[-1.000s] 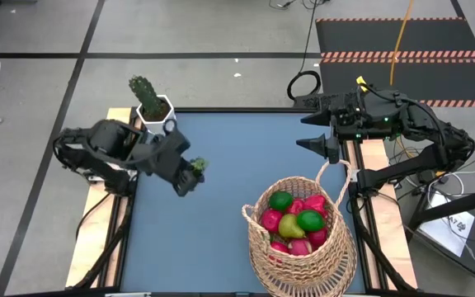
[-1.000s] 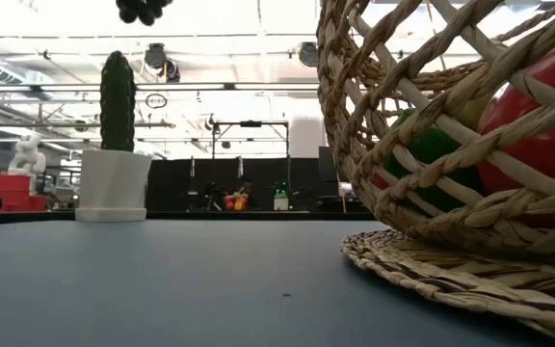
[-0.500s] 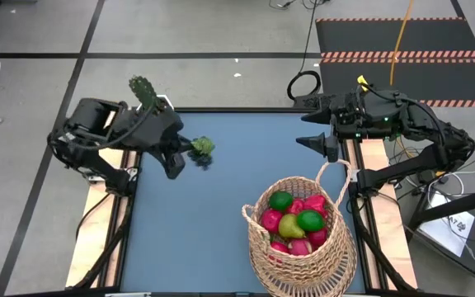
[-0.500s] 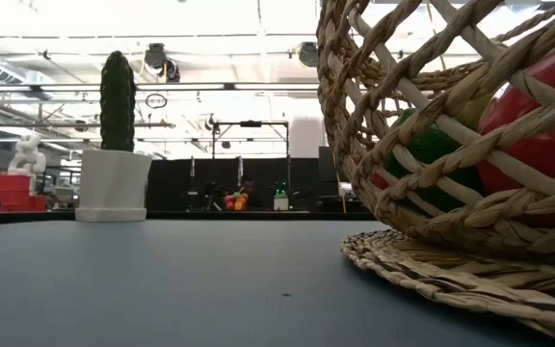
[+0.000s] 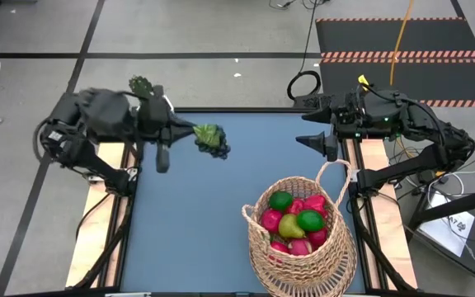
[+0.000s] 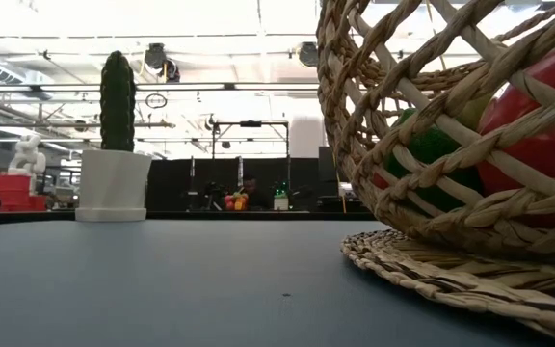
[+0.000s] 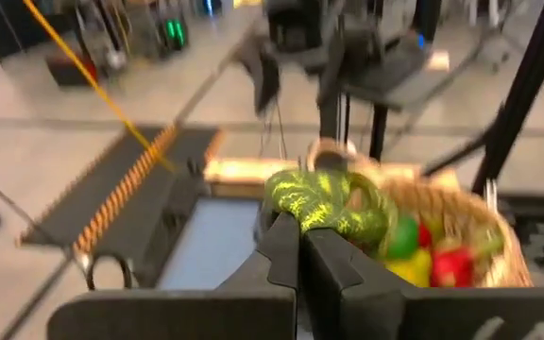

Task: Build produce basket
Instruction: Put the purple grapes into the brown basket

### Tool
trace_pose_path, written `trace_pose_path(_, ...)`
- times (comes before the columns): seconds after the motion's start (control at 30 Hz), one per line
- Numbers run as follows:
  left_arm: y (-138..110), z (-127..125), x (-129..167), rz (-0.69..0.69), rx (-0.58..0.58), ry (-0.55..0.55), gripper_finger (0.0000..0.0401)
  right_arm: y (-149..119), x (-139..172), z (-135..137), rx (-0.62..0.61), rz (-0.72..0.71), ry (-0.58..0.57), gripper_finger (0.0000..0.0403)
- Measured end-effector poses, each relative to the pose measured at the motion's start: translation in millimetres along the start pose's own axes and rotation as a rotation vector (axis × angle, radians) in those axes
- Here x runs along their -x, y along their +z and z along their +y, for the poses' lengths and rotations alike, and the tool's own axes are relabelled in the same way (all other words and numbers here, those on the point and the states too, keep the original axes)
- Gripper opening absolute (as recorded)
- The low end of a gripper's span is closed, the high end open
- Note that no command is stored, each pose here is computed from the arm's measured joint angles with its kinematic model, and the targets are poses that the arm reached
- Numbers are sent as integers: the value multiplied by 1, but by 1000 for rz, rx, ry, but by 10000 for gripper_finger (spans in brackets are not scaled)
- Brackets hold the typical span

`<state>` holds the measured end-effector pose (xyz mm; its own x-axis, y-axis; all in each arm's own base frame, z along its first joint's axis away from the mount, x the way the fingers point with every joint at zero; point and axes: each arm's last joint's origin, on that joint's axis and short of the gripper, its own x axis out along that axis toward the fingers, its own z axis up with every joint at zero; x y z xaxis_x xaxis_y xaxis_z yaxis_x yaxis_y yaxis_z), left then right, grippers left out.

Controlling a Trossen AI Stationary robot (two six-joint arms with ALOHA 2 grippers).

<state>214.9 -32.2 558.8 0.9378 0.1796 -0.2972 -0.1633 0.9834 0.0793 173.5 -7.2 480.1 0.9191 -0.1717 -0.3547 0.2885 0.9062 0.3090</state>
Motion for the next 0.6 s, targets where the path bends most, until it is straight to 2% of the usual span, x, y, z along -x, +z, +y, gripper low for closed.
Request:
trace_pose_path(0.23,20,6,17,-216,-51,7,1,0,0,0,-6,-2,1,389)
trace_pose_path(0.6,37,14,42,-423,-77,11,1,1,0,0,-11,-5,7,389)
